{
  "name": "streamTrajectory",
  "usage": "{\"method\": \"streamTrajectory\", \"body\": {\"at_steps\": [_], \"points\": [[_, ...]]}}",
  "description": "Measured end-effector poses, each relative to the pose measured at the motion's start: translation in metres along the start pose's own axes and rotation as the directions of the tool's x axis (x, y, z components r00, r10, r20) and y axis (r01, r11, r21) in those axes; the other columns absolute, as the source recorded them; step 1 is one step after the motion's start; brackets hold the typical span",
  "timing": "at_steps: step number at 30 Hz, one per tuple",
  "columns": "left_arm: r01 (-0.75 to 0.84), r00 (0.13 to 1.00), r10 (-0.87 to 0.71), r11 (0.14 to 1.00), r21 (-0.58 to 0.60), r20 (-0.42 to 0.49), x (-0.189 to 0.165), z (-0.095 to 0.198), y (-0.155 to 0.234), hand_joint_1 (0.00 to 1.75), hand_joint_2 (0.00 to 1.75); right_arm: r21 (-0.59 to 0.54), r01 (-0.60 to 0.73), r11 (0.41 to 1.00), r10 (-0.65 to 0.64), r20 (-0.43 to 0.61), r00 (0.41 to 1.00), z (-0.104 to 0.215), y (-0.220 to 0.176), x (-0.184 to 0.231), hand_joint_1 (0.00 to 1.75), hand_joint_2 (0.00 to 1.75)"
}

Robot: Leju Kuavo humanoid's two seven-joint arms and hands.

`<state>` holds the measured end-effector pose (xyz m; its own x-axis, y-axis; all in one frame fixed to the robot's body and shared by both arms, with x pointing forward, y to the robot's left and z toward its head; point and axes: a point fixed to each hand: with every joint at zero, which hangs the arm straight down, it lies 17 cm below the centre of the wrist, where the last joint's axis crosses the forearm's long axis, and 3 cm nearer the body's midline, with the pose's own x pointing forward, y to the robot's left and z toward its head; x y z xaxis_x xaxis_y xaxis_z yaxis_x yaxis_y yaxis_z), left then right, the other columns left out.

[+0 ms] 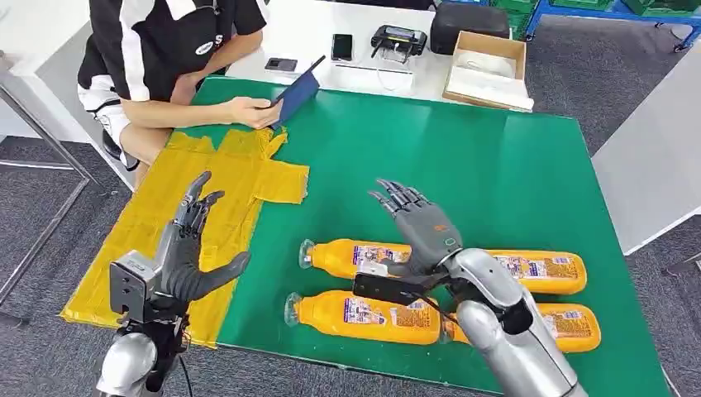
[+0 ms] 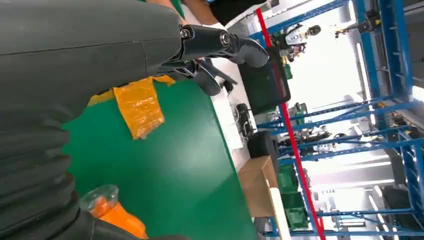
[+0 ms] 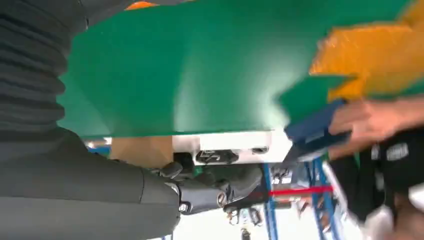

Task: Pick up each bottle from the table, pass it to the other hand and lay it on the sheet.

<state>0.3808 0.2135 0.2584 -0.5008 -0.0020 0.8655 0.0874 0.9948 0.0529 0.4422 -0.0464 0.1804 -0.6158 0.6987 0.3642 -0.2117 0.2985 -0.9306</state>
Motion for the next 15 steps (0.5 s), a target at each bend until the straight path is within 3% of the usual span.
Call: {"method": "streamTrajectory", "body": {"at_steps": [6, 15], "points": [[0.001, 1.000, -0.001, 1.000, -0.003, 0.010, 0.001, -0.007, 0.000, 0.00, 1.75, 0.123, -0.067, 0.990, 0.070, -0.020, 0.997, -0.016, 0.030, -0.021, 0.00, 1.75], [-0.020, 1.000, 0.020, 1.000, -0.001, -0.003, -0.005, -0.011, -0.002, 0.00, 1.75, 0.249, -0.059, 0.967, 0.085, -0.096, 0.992, -0.024, 0.070, -0.053, 0.00, 1.75]]}}
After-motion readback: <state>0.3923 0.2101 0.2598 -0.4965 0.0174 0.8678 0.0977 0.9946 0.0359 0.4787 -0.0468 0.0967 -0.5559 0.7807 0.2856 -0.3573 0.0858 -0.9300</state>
